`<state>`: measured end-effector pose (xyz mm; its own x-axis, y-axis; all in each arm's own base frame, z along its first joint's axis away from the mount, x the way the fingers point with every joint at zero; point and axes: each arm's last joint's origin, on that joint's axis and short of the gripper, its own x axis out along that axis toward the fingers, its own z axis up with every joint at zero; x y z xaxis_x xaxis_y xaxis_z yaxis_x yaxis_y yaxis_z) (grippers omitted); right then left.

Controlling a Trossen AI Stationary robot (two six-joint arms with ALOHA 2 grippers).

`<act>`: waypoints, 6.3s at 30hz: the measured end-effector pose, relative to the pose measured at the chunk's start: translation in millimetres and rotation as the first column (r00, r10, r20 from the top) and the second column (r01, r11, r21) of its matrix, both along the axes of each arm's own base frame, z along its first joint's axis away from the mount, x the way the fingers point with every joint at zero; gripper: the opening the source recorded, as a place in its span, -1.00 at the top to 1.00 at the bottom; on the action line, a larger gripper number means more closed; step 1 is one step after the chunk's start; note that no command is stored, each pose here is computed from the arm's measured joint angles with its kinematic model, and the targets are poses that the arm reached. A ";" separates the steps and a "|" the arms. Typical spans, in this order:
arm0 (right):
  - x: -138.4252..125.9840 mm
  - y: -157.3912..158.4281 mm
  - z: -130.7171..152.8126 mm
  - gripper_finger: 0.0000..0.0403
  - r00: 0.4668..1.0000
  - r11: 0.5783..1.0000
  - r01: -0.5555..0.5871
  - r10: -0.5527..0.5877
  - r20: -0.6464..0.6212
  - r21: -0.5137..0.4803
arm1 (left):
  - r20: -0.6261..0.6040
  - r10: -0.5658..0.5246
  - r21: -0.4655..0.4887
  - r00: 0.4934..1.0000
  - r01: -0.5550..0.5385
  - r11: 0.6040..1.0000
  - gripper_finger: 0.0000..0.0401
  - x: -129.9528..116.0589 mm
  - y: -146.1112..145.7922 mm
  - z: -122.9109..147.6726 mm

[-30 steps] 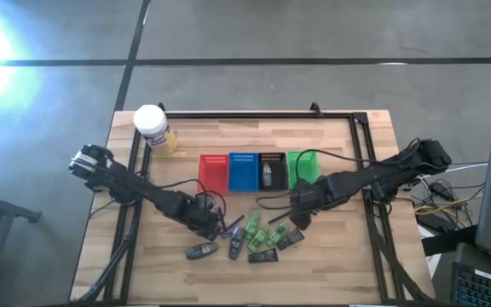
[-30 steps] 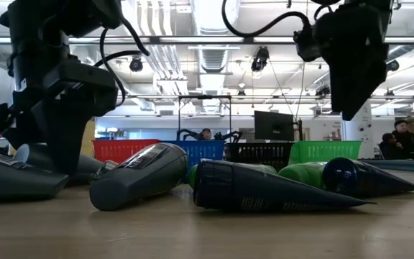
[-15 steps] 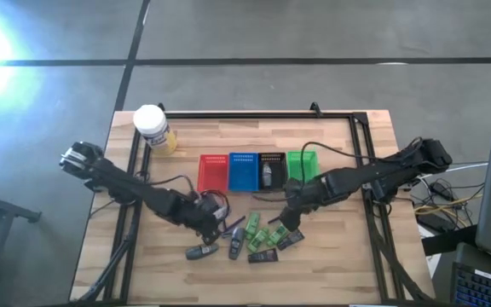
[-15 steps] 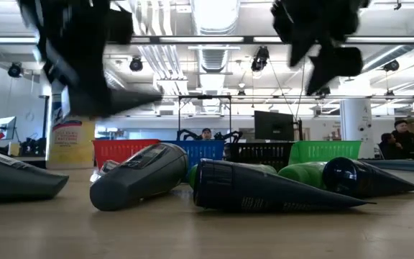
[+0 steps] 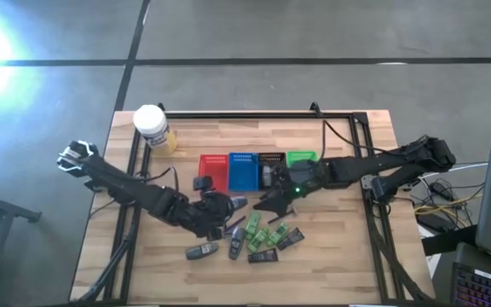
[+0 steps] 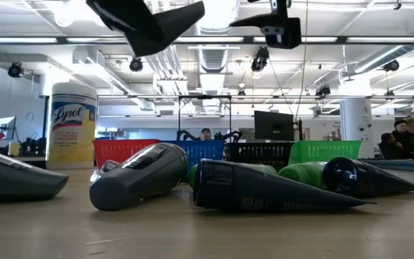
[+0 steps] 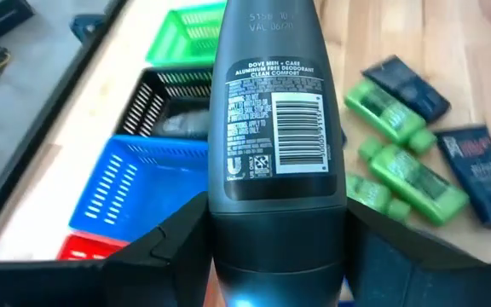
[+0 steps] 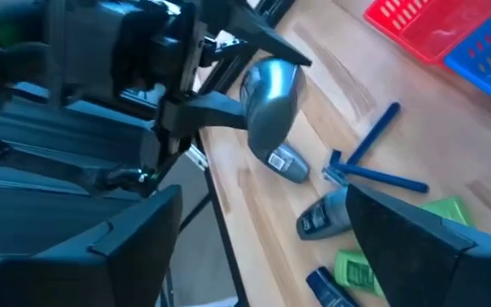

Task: Pick & Place Travel size toiletries
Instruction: Put the gray deodorant into the black bin

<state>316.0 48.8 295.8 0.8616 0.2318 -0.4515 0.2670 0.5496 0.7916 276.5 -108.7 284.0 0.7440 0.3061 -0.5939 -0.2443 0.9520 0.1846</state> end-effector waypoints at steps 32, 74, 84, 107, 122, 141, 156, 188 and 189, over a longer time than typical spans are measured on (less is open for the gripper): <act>28.0 0.6 -20.8 -0.57 0.995 0.991 0.092 -0.095 0.025 0.094 | 0.061 -0.081 0.017 0.995 0.081 0.997 -0.05 25.5 3.5 -2.8; 17.1 -20.8 -47.5 0.32 0.957 0.981 0.174 -0.188 -0.222 -0.081 | -0.078 0.032 0.034 0.996 -0.030 0.999 -0.66 15.7 16.2 -15.0; -12.7 -44.2 -62.7 0.30 0.724 0.765 0.397 -0.600 -0.340 -0.507 | -0.390 0.055 -0.280 0.919 -0.176 0.944 -0.60 -22.5 10.7 -30.7; 0.4 -68.6 -88.5 -0.56 0.698 0.737 0.274 -0.594 -0.399 -0.618 | -0.495 -0.363 -0.509 0.789 0.075 0.857 -0.75 -45.0 -23.0 -52.5; -16.9 -39.0 -80.2 -0.78 0.696 0.742 0.192 -0.564 -0.444 -0.642 | -0.588 -0.140 -0.511 0.796 -0.232 0.827 -0.81 -35.4 -64.5 -103.9; -14.6 -14.6 -75.3 -0.66 0.787 0.922 0.101 -0.304 -0.537 -0.373 | -0.602 -0.119 -0.415 0.790 -0.182 0.891 -0.27 -21.4 -78.9 -124.4; 16.0 -14.9 -50.2 -0.73 0.967 0.996 0.059 -0.072 -0.245 -0.060 | -0.229 0.032 -0.334 0.973 -0.109 0.936 -0.05 -34.4 -33.3 -35.0; 36.9 -26.7 -29.4 -0.79 0.994 0.991 0.108 -0.108 0.000 0.083 | -0.022 -0.040 -0.116 0.999 0.037 0.993 -0.05 -10.2 22.5 0.6; 37.1 -26.7 -28.9 -0.79 0.994 0.991 0.107 -0.108 0.003 0.084 | -0.033 -0.043 -0.119 0.999 0.038 0.992 -0.05 -10.8 22.6 -0.1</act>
